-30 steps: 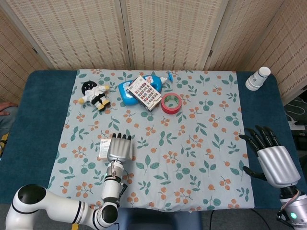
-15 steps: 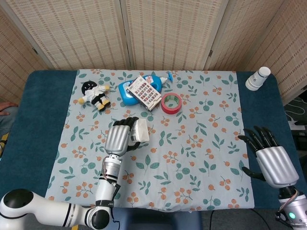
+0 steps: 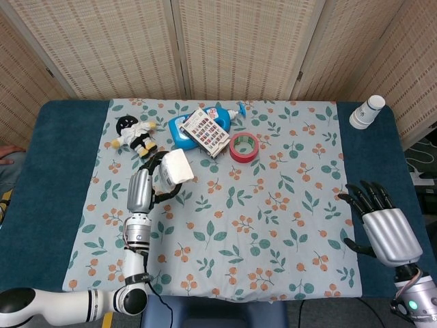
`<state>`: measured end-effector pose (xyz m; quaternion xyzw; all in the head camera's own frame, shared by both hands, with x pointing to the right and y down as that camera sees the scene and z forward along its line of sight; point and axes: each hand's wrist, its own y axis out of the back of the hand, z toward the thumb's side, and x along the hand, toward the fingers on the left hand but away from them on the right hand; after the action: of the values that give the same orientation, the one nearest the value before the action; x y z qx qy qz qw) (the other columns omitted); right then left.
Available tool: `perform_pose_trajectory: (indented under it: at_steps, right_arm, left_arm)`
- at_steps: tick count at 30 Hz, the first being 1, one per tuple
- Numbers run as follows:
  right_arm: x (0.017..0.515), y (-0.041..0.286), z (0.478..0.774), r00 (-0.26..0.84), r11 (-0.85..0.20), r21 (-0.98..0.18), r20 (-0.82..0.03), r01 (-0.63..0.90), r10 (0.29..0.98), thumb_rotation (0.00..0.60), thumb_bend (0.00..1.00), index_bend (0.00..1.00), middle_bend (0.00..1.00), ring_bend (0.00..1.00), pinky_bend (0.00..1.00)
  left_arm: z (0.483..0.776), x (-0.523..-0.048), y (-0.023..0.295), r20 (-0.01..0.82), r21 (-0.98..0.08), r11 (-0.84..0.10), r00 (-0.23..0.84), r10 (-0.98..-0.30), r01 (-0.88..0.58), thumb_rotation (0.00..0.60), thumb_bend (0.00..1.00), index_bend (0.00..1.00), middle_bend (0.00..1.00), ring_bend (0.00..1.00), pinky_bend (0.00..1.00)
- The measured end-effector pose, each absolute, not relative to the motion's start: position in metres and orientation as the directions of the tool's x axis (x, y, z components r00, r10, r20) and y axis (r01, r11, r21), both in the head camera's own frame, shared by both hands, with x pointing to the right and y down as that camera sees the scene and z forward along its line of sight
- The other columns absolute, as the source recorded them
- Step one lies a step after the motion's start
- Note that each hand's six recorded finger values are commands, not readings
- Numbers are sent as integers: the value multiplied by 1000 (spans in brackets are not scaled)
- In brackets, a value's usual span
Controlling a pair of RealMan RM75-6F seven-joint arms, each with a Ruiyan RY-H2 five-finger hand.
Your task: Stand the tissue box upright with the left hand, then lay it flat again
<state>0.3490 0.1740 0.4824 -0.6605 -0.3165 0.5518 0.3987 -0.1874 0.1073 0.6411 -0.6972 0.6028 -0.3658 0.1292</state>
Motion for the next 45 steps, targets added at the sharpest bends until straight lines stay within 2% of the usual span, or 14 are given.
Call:
perform_pose_trajectory:
  at_steps: [5,19,30,41,45]
  right_arm:
    - [350,174,486,187,-489,-872,-486,-31,854,600,115,203,108,0,66]
    - [349,175,490,182,-495,-868,-494,-44,850,600,115,203,108,0,66]
    - [350,174,491,175,-494,-868,-494,-45,852,600,115,203,108,0,66]
    - [350,174,492,175,-496,-867,-497,-49,850,600,115,204,108,0,66]
    - [350,175,493,174,-498,-866,-499,-51,849,600,115,204,108,0,66]
  left_arm:
    - [665,-209,119,379,-592,-193,-58,-924,-783,600,240,384,513,269,228]
    - [692,-220,141,430,-523,-195,-59,-901,-830,600,223,375,504,255,218]
    - [706,-206,164,486,-414,-318,88,-869,-853,600,223,358,477,233,221]
    - [716,-215,166,508,-336,-330,126,-852,-882,600,222,353,472,228,228]
    - [716,-217,167,504,-330,-334,135,-853,-883,600,218,269,457,212,226]
